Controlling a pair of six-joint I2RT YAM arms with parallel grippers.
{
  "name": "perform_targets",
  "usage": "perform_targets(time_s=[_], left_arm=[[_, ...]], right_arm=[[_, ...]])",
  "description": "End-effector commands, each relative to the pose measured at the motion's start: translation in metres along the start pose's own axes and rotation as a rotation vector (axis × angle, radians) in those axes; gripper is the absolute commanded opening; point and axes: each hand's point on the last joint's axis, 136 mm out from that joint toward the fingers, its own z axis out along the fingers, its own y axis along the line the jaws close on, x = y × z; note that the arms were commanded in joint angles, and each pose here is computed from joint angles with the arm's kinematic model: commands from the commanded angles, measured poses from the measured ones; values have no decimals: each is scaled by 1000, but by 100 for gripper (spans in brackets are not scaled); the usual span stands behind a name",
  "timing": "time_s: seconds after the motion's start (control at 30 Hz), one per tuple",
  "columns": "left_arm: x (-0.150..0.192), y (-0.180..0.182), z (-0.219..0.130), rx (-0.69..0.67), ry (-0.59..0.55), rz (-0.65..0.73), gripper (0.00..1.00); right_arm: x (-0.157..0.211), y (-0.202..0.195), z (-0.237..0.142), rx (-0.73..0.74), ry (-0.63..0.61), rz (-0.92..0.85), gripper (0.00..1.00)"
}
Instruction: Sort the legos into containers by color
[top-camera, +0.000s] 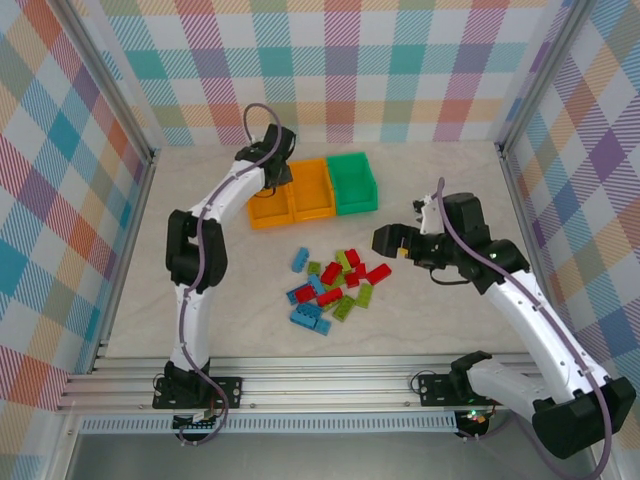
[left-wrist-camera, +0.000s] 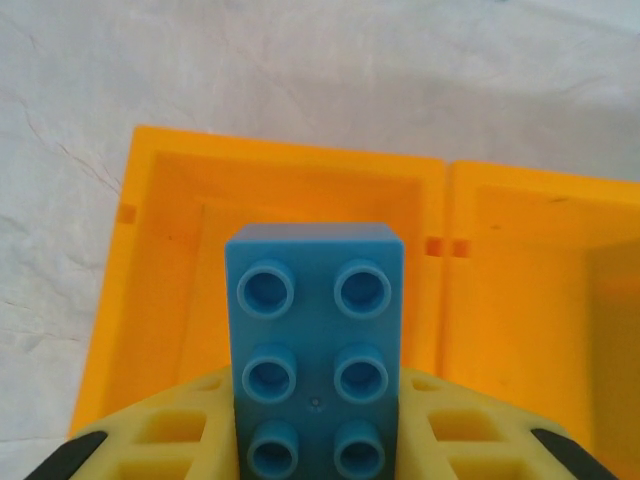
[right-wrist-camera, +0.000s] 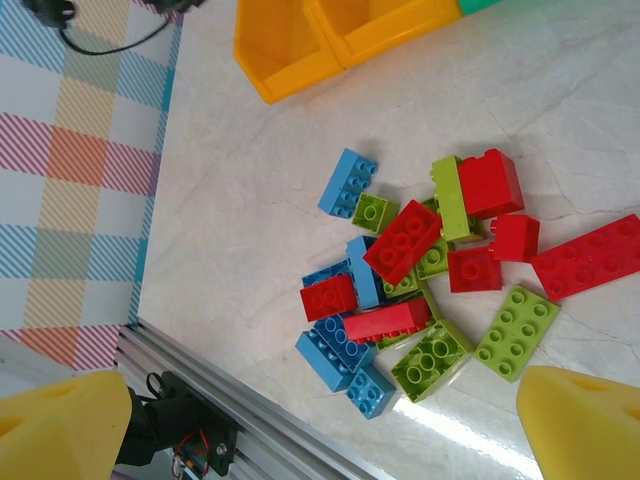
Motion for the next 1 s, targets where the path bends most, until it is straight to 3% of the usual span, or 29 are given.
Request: perform_targets(time_s=[0.0,0.1,0.37,0.5,0.8,0.97], left_arm=[[-2,15,10,15,60,-118,25],[7,20,20,28,72,-149,27],[30,26,37,29,145,-189,58],[22,23,28,55,129,-199,60],[3,10,-55,230,59,-200,60],[30,10,-116,317,60,-92,62]], right_arm=[[0,8,-13,-2,-18,-8,100],[3,7,-18,0,-31,-4,100],[5,9,-24,3,-36,1,100],[4,7,-30,20,-60,-11,100],[-4,3,-27,53,-77,-32,100],[-3,4,-20,46,-31,-41,100]])
